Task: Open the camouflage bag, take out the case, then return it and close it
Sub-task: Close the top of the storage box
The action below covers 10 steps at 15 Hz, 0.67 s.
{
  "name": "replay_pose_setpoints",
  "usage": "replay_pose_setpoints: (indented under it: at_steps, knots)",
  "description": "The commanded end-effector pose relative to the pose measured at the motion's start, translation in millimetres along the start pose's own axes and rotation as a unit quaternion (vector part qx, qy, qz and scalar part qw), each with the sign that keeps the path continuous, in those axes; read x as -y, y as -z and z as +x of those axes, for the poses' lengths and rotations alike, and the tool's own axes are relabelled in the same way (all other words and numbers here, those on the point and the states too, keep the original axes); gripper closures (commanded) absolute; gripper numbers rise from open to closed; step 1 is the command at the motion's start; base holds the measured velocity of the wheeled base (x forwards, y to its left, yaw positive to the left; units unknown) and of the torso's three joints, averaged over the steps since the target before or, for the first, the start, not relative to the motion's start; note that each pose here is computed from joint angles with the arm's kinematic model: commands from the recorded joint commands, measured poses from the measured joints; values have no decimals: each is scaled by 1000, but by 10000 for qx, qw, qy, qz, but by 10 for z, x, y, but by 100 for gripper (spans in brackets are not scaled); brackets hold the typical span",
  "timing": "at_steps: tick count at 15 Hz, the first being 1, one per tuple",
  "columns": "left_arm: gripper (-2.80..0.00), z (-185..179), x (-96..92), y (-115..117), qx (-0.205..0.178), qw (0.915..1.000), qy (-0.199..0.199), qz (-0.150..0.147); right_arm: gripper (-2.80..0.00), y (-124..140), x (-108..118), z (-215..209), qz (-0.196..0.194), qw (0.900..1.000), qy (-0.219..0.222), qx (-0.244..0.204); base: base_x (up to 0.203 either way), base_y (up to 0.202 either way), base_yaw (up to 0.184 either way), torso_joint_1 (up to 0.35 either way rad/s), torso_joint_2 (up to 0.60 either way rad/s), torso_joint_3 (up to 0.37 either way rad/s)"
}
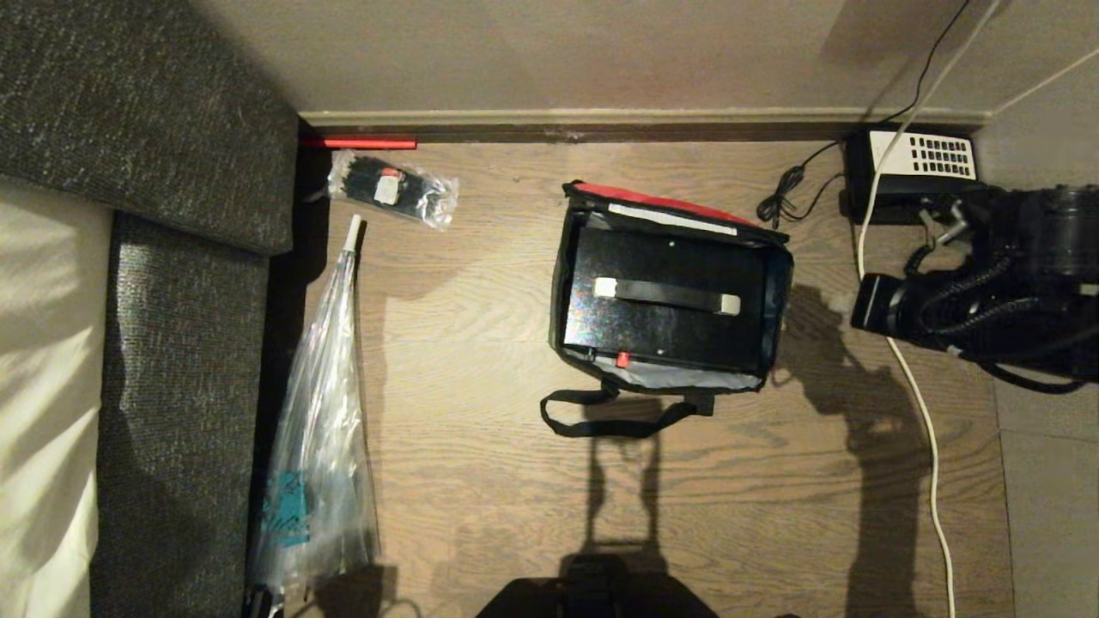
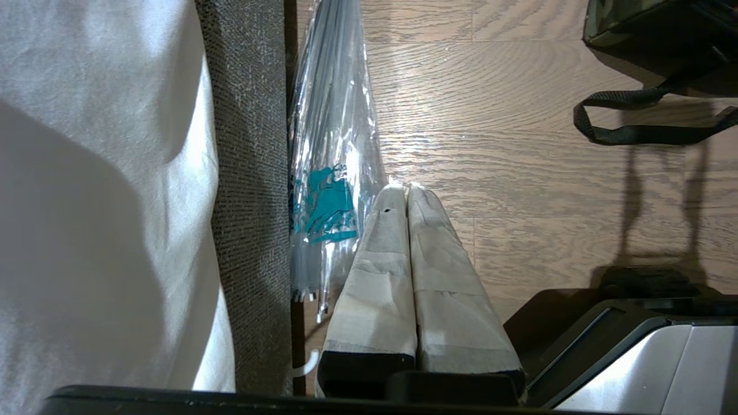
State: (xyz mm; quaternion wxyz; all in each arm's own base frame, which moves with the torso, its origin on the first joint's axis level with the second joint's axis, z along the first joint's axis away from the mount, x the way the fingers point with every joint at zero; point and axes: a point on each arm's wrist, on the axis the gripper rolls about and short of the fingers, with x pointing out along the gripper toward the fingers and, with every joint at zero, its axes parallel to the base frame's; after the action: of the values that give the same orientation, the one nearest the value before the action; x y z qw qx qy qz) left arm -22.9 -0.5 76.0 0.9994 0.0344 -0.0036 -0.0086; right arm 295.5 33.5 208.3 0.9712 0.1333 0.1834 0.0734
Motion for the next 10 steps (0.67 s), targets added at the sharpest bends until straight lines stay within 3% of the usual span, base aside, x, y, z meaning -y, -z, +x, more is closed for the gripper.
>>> replay_pose_setpoints:
  at_steps: [1,5,10]
  knots:
    - [0,2,0,3,-10,10000,-2,1,0,42,75,484,-19,9999,59,-142,0,0,0,0,0,0]
    - [0,2,0,3,-10,10000,5,1,0,-66,235,822,-539,9983,194,139,0,0,0,0,0,0]
    - [0,2,0,3,-10,10000,-2,1,0,-106,438,896,-714,9965,398,169,0,0,0,0,0,0]
